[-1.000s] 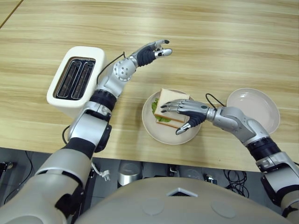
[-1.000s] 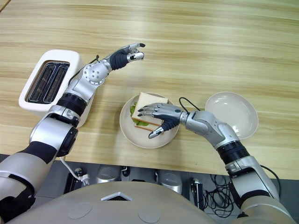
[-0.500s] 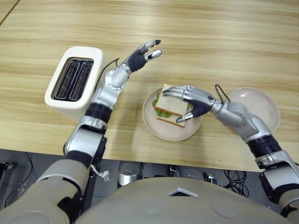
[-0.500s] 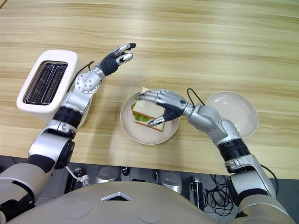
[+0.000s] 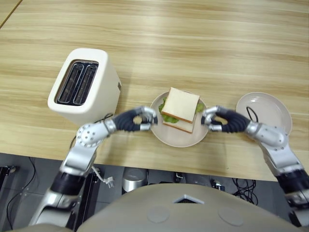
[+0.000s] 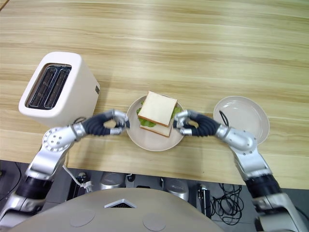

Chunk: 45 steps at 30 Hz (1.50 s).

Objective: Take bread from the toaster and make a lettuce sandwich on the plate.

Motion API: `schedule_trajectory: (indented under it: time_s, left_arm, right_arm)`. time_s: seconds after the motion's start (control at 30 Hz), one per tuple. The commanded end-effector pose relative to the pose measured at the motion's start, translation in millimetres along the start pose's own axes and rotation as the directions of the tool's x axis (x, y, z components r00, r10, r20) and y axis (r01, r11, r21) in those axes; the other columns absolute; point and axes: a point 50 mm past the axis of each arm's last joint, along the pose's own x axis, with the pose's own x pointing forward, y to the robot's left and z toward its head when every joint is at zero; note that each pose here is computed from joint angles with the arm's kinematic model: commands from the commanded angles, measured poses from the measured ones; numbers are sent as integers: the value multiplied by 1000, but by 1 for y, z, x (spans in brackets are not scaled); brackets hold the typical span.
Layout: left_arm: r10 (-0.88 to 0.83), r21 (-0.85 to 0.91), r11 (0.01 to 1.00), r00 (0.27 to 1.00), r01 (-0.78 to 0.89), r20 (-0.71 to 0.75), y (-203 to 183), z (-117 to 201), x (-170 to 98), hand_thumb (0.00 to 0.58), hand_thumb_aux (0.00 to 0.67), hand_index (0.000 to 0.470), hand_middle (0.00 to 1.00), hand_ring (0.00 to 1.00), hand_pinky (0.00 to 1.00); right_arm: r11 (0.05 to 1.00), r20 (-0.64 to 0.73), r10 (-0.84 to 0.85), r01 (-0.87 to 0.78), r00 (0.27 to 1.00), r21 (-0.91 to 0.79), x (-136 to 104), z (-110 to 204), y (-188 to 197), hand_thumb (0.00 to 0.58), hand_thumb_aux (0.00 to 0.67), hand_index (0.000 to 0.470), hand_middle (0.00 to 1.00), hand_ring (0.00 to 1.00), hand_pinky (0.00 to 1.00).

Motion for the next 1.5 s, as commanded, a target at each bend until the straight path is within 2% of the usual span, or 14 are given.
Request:
schedule_trajectory:
  time_s: [0.03,0.17,0.33,0.6,0.83,1.13,1.3,1.5]
  left_arm:
    - [-108,44,992,986,115,-126,-13,-11,-2,580,670,460,1000,1000,1000]
    - [-158,110,976,956,190,-247,-23,-28,-4,580,670,460,1000,1000,1000]
    - [-120,245,946,932,212,-342,-23,-47,9,580,670,460,1000,1000,1000]
    - [-127,368,889,920,271,-370,-28,-56,27,580,670,460,1000,1000,1000]
    - [-29,464,864,938,197,-345,13,-57,62,580,670,460,1000,1000,1000]
    - [26,455,870,904,191,-428,65,-70,75,580,670,460,1000,1000,1000]
    - [17,431,878,885,209,-464,70,-78,84,580,670,460,1000,1000,1000]
    - [45,388,912,911,129,-410,71,-73,107,580,670,460,1000,1000,1000]
  right_arm:
    - [979,-130,187,-195,974,-56,2,-5,16,580,670,460,1000,1000,1000]
    - [954,-225,269,-291,936,-70,2,-14,28,580,670,460,1000,1000,1000]
    - [928,-322,244,-317,915,-197,18,-26,33,580,670,460,1000,1000,1000]
    - [862,-408,248,-392,879,-321,37,-38,40,580,670,460,1000,1000,1000]
    - [843,-410,167,-345,897,-412,60,-41,6,580,670,460,1000,1000,1000]
    - [849,-443,55,-275,895,-451,75,-52,-48,580,670,460,1000,1000,1000]
    - [864,-471,34,-263,882,-430,82,-56,-66,580,670,460,1000,1000,1000]
    - [887,-539,-13,-239,842,-395,82,-64,-87,580,670,460,1000,1000,1000]
